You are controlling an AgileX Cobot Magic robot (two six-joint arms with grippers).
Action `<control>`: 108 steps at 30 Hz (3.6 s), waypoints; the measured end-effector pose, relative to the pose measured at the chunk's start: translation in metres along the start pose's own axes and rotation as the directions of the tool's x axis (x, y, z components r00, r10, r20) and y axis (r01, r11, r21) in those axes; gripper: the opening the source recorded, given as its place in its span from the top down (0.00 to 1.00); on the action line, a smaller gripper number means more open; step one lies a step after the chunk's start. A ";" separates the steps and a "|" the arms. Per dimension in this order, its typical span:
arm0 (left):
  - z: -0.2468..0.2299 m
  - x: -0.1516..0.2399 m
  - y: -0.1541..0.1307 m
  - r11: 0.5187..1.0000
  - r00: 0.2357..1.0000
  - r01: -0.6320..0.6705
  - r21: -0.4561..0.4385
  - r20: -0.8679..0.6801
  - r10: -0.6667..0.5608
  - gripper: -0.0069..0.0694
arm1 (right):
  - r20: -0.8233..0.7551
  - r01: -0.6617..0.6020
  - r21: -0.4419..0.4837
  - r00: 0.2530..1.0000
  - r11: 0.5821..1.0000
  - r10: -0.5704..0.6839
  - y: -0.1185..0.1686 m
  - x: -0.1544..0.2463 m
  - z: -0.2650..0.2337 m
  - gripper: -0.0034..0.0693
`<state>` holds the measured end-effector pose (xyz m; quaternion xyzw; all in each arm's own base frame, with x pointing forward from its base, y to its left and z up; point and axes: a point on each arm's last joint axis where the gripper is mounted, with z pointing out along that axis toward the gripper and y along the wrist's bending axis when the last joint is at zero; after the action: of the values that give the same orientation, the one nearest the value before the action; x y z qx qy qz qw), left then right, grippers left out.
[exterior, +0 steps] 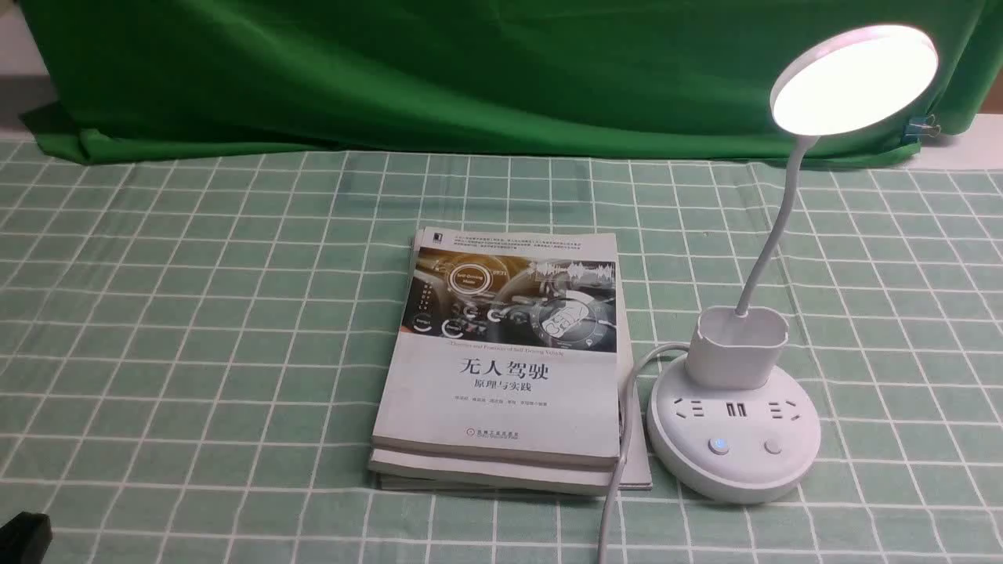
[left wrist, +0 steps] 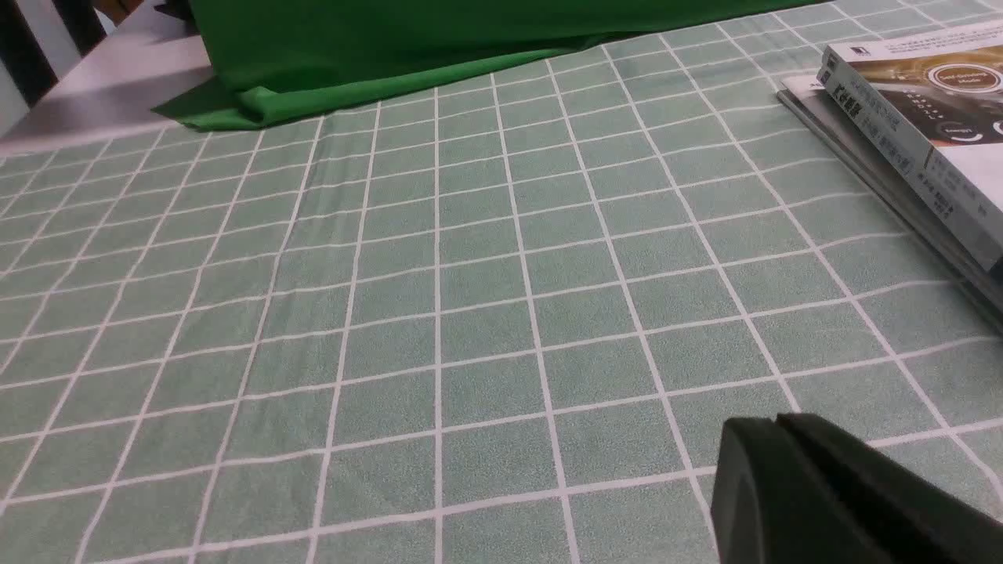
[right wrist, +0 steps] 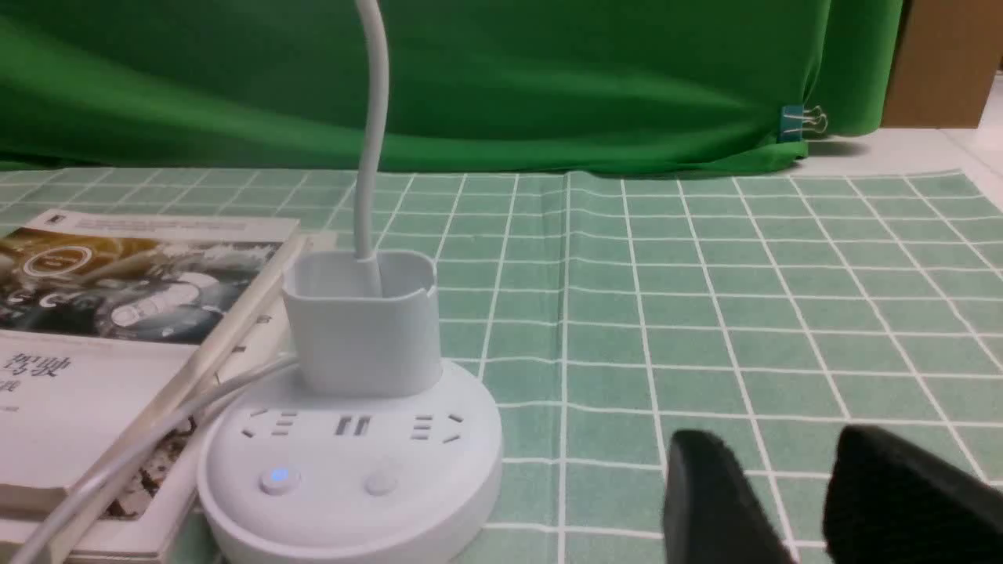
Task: Turn off the desk lamp on the blue coffee tablecloth by hand.
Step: 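Press the power button on the lamp base to turn the lamp off with the right gripper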
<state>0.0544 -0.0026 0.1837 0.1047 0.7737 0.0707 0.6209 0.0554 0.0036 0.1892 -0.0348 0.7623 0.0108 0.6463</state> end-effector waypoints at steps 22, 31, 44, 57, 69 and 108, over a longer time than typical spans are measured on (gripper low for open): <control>0.000 0.000 0.000 1.000 1.000 0.000 0.000 0.000 0.000 0.91 | 0.037 -0.009 0.000 0.999 1.000 0.009 0.000 -0.003 0.000 0.62; 0.000 0.000 0.000 1.000 1.000 0.000 0.000 0.000 0.000 0.91 | 0.317 -0.441 -0.133 0.830 0.888 0.459 -0.003 -0.031 -0.006 0.62; 0.000 0.000 0.000 1.000 1.000 0.000 0.000 0.000 0.000 0.91 | -0.347 -0.220 -0.153 0.925 0.963 0.156 0.018 -0.107 0.020 0.90; 0.000 0.000 0.000 1.000 1.000 0.000 0.000 0.000 0.000 0.91 | -0.860 -0.067 -0.254 0.473 0.965 -0.194 0.052 -0.082 0.166 0.90; 0.000 0.000 0.000 1.000 1.000 0.000 0.000 0.000 0.000 0.91 | -0.869 -0.127 -0.252 0.467 0.959 -0.166 0.066 -0.051 0.213 0.90; 0.000 0.000 0.000 1.000 1.000 0.000 0.000 0.000 0.000 0.91 | -0.886 -0.150 -0.245 0.435 0.958 -0.159 0.072 -0.043 0.231 0.91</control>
<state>0.0544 -0.0026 0.1837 0.1047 0.7737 0.0707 0.6209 0.2849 0.0909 0.1913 -0.1305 0.9780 0.0993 0.1292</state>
